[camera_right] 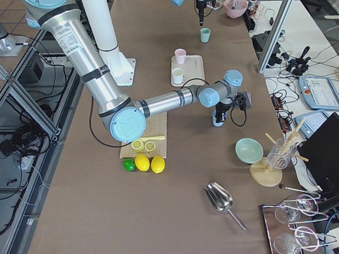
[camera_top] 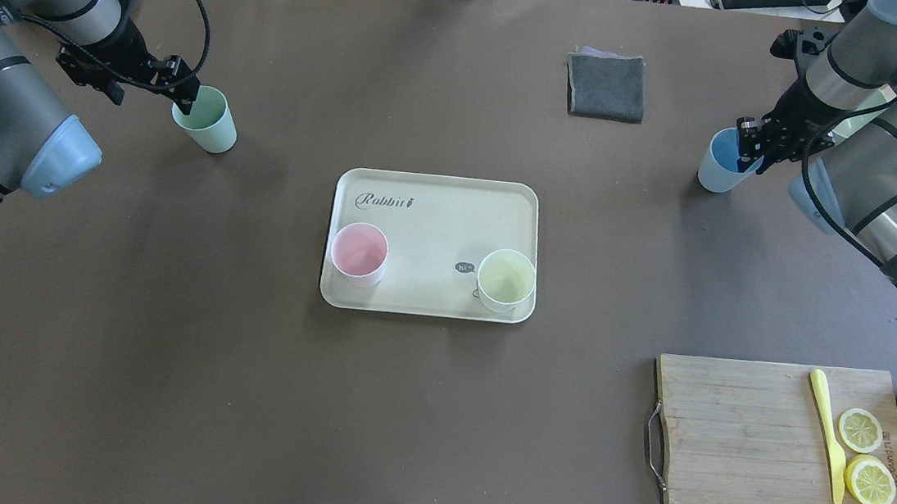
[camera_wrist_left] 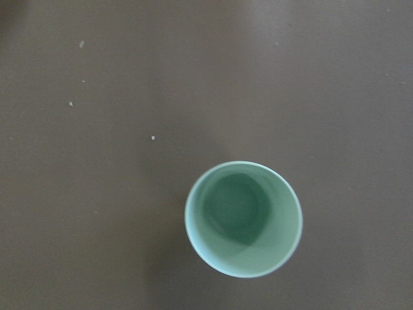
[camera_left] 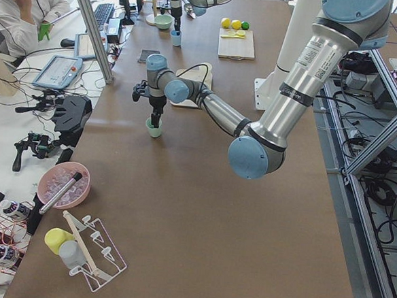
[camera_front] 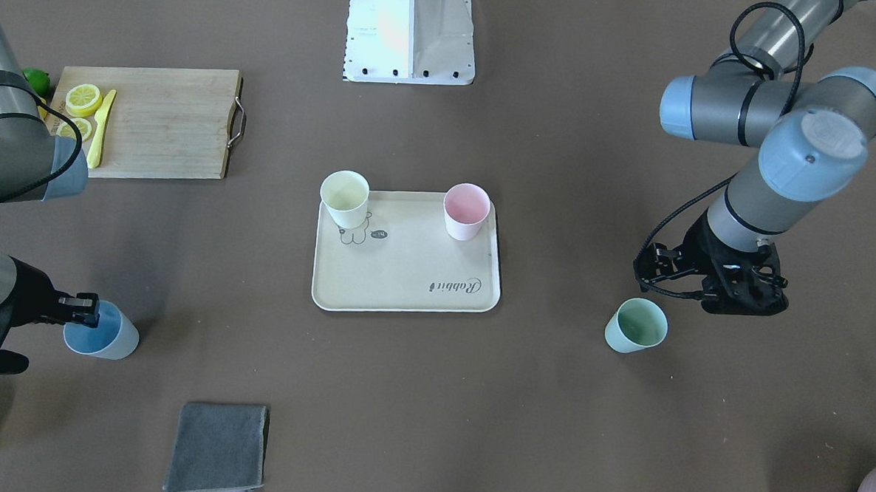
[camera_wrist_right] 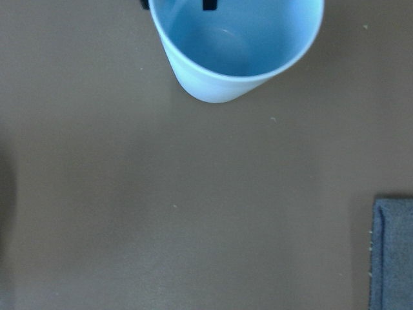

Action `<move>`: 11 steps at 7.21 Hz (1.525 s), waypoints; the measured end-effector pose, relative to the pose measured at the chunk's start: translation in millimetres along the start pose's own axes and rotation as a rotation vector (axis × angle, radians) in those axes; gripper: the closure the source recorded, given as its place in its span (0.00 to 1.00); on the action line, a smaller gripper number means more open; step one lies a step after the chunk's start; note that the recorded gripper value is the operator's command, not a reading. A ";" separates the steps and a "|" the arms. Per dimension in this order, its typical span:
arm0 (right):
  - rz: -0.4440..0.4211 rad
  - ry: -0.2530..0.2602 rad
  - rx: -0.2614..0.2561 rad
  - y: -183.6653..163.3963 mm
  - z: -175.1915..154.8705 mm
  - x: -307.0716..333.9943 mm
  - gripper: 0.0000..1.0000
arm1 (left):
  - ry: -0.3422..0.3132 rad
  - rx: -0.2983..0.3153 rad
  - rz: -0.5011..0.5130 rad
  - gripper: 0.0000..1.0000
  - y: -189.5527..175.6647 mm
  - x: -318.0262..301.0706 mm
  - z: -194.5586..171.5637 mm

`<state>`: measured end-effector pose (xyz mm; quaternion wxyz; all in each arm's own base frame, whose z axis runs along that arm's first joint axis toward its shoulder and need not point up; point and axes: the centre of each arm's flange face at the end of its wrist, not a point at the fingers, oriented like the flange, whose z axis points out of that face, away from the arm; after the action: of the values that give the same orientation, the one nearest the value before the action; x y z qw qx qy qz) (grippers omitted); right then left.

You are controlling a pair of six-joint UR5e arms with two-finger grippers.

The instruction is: Place all cups on tray

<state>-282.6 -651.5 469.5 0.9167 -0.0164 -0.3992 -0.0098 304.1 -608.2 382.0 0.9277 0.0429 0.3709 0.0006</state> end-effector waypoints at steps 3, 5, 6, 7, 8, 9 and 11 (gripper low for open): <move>0.083 -0.097 0.005 15.2 -20.4 -144.5 1.00 | -0.011 -0.009 -0.013 0.32 -26.3 -6.9 29.9; 0.115 -0.121 -0.009 54.7 -3.2 -234.5 1.00 | 0.002 -0.004 -0.016 1.00 -32.2 -9.4 54.3; 0.109 -0.124 -0.016 70.2 5.4 -256.3 1.00 | 0.008 -0.003 -0.026 1.00 -31.0 -7.2 61.8; 0.101 -0.127 -0.027 83.3 12.9 -268.8 1.00 | 0.016 -0.002 -0.037 1.00 -29.4 -1.6 62.8; 0.097 -0.125 -0.034 93.0 19.6 -277.1 1.00 | 0.038 -0.012 -0.041 1.00 -28.5 8.9 58.2; 0.093 -0.122 -0.038 101.0 26.2 -284.7 0.67 | 0.074 -0.040 -0.048 1.00 -30.4 27.6 47.2; 0.094 -0.123 -0.041 111.2 30.6 -295.6 0.00 | 0.129 -0.065 -0.100 1.00 -36.7 83.9 19.9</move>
<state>-502.9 -537.7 271.4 0.8893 -0.0545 -0.4533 0.0261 377.5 -643.6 335.7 0.9017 -0.0060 0.4312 -0.0309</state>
